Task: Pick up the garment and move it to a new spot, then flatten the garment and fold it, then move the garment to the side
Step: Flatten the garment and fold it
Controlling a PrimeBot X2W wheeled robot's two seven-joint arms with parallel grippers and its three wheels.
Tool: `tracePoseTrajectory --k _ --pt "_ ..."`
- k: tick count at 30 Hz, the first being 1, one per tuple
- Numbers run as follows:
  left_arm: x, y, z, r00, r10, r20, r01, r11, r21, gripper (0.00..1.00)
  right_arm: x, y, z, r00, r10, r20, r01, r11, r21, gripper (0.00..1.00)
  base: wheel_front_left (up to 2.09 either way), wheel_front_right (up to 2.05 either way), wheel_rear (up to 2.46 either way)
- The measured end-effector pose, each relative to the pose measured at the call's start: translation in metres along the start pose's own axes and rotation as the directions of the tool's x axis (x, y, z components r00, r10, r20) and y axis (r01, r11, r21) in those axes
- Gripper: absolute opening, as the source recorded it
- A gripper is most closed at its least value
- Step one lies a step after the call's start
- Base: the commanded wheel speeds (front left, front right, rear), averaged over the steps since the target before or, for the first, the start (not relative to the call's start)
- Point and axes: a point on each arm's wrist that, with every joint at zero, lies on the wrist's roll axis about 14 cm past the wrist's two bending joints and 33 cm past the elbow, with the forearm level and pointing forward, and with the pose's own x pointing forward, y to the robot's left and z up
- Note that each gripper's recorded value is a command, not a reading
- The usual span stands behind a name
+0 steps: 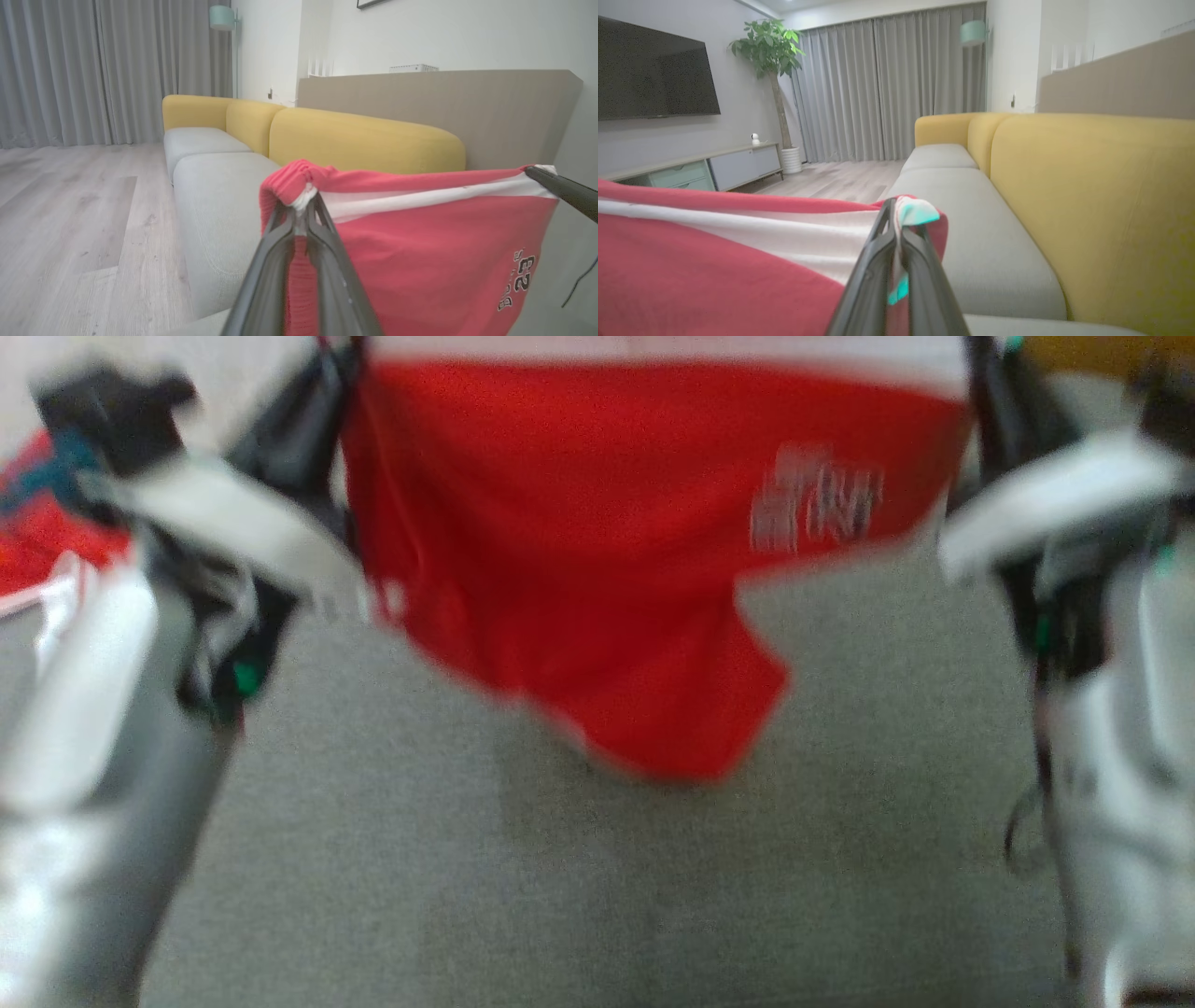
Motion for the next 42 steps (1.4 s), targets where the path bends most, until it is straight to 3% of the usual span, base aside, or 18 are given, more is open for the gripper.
tracePoseTrajectory --k 5,9,12,15,21,25,31,38,42 --pt "0.057 0.030 0.035 0.992 0.027 0.120 -0.028 1.000 0.012 0.00 0.066 -0.008 0.051 0.987 0.007 0.162 0.006 0.997 -0.081 0.00 0.00 0.00 0.00" --pt "0.090 0.039 0.062 0.969 0.012 0.247 -0.023 0.999 0.042 0.00 0.095 -0.016 0.076 0.963 0.003 0.271 0.030 0.992 -0.120 0.00 0.00 0.00 0.00" --pt "0.106 0.047 0.049 0.961 0.027 0.274 -0.029 1.000 0.003 0.00 0.105 -0.021 0.050 0.968 -0.003 0.250 0.032 0.993 -0.112 0.00 0.00 0.00 0.00" --pt "0.115 0.057 0.000 0.981 0.051 0.189 -0.042 0.998 -0.054 0.00 0.106 -0.022 -0.004 0.988 -0.003 0.154 0.019 0.994 -0.105 0.00 0.00 0.00 0.00" --pt "0.085 0.051 -0.127 0.996 0.073 -0.044 -0.080 0.982 -0.171 0.00 0.061 -0.024 -0.125 0.995 -0.031 -0.090 0.031 0.999 -0.009 0.00 0.00 0.00 0.00" --pt "0.054 0.029 -0.168 0.992 0.062 -0.108 -0.086 0.967 -0.240 0.00 0.024 -0.018 -0.163 0.984 -0.042 -0.173 0.054 0.997 0.064 0.00 0.00 0.00 0.00" --pt "0.013 -0.002 -0.180 0.993 0.036 -0.115 -0.069 0.952 -0.298 0.00 -0.014 -0.016 -0.159 0.986 -0.075 -0.148 0.091 0.990 0.105 0.00 0.00 0.00 0.00" --pt "-0.043 -0.033 -0.182 0.988 0.078 -0.137 -0.121 0.932 -0.342 0.00 -0.074 -0.007 -0.140 0.988 -0.106 -0.113 0.121 0.983 0.138 0.00 0.00 0.00 0.00" --pt "-0.077 -0.056 -0.180 0.983 0.105 -0.149 -0.156 0.904 -0.399 0.00 -0.117 -0.003 -0.127 0.984 -0.135 -0.115 0.153 0.976 0.157 0.00 0.00 0.00 0.00"
